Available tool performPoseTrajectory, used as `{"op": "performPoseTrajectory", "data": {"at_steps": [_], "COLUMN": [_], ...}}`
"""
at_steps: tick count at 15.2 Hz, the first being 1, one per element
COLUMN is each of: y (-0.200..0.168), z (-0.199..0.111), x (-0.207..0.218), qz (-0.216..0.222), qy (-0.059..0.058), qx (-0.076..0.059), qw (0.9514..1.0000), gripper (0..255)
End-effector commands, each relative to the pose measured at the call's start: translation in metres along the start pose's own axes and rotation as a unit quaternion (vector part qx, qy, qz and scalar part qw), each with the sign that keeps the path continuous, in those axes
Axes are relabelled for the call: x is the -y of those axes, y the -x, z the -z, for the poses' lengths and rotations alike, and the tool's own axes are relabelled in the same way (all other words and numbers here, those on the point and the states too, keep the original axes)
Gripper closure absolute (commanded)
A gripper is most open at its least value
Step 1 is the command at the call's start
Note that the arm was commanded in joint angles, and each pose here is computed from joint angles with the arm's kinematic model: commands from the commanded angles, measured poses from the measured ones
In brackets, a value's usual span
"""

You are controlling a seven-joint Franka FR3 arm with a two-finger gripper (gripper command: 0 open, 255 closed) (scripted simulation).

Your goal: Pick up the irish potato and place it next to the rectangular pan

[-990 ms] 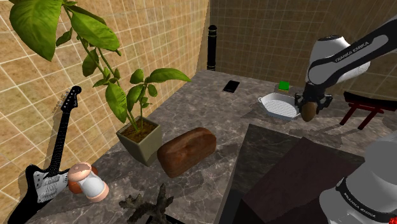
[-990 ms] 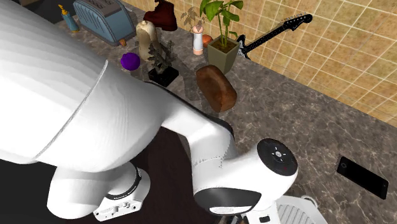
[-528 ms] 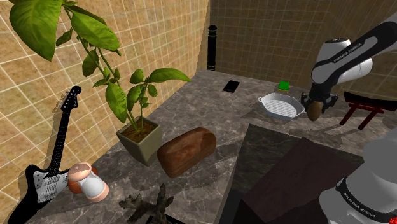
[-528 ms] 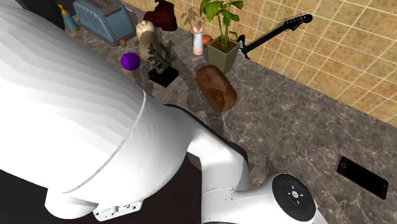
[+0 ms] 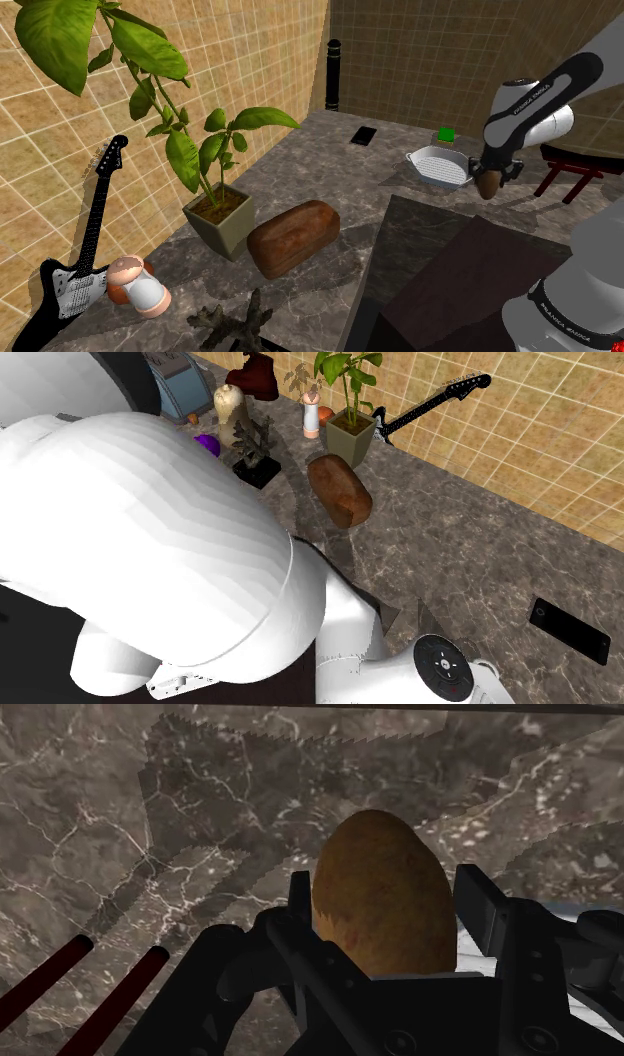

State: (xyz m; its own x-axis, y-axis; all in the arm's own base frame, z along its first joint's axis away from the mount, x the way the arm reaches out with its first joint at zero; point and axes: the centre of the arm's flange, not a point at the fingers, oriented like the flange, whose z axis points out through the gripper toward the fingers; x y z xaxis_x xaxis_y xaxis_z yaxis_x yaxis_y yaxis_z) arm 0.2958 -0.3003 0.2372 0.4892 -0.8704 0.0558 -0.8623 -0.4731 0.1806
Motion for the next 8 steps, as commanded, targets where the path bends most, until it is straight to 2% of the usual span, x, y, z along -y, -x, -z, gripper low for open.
{"op": "performPoseTrajectory", "data": {"at_steps": [1, 8], "y": [0.0, 0.002], "z": [-0.01, -0.046], "x": [0.002, 0.008], "qz": [0.0, 0.0], "qy": [0.0, 0.0], "qx": [0.0, 0.0], "qw": [1.0, 1.0], "gripper": [255, 255]}}
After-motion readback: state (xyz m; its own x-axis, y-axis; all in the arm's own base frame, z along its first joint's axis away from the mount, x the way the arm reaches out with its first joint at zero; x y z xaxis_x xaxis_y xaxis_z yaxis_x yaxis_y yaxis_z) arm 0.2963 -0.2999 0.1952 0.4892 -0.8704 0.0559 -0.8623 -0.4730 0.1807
